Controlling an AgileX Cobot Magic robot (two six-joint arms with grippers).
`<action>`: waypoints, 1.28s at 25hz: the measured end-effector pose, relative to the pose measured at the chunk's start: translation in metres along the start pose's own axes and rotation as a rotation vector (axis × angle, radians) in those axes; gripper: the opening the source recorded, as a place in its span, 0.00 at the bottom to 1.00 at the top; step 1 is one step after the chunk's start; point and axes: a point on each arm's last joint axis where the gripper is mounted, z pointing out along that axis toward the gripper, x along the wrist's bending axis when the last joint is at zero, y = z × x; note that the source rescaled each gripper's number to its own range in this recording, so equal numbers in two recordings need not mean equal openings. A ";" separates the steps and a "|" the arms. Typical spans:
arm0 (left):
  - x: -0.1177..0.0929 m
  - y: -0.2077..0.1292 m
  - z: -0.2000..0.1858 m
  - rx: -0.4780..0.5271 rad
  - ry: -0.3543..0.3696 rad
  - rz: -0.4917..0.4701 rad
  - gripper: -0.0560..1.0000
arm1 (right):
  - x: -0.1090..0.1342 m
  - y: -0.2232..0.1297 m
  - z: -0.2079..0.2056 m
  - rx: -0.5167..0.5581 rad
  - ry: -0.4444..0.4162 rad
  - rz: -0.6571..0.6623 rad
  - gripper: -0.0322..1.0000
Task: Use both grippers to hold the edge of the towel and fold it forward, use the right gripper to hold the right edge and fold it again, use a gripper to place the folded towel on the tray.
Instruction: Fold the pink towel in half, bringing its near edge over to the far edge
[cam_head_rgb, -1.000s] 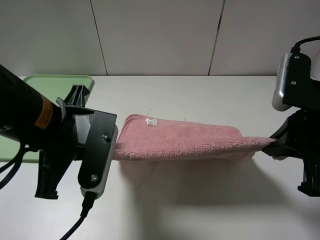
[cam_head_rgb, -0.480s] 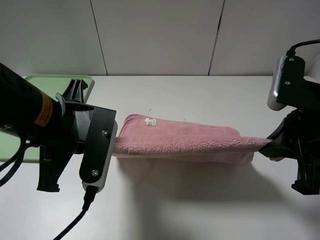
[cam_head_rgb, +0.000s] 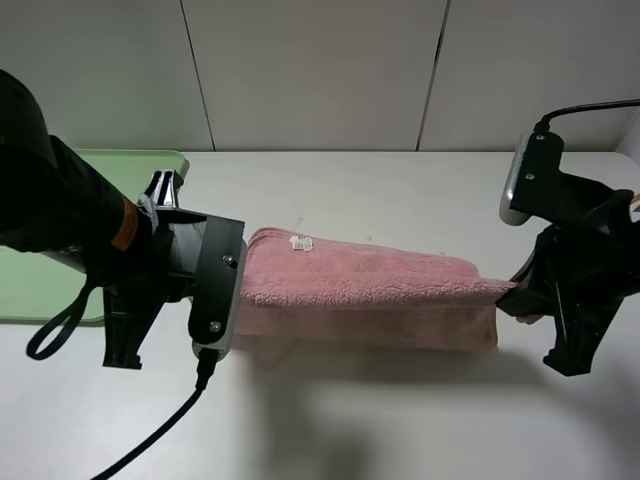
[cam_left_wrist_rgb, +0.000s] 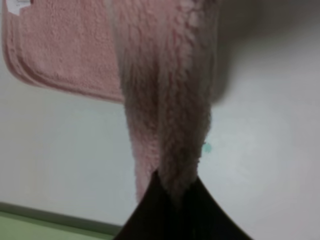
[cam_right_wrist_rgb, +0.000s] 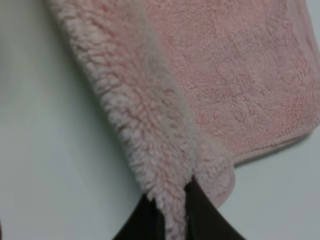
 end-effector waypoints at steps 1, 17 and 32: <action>0.004 0.001 0.000 -0.002 0.007 -0.004 0.05 | -0.002 0.000 0.003 0.007 -0.003 -0.003 0.03; 0.049 0.022 0.042 0.082 -0.037 0.033 0.05 | -0.022 0.003 0.046 0.096 -0.028 -0.073 0.03; 0.074 0.017 0.056 0.035 0.011 -0.018 0.05 | -0.067 0.007 0.062 0.122 -0.070 0.001 0.03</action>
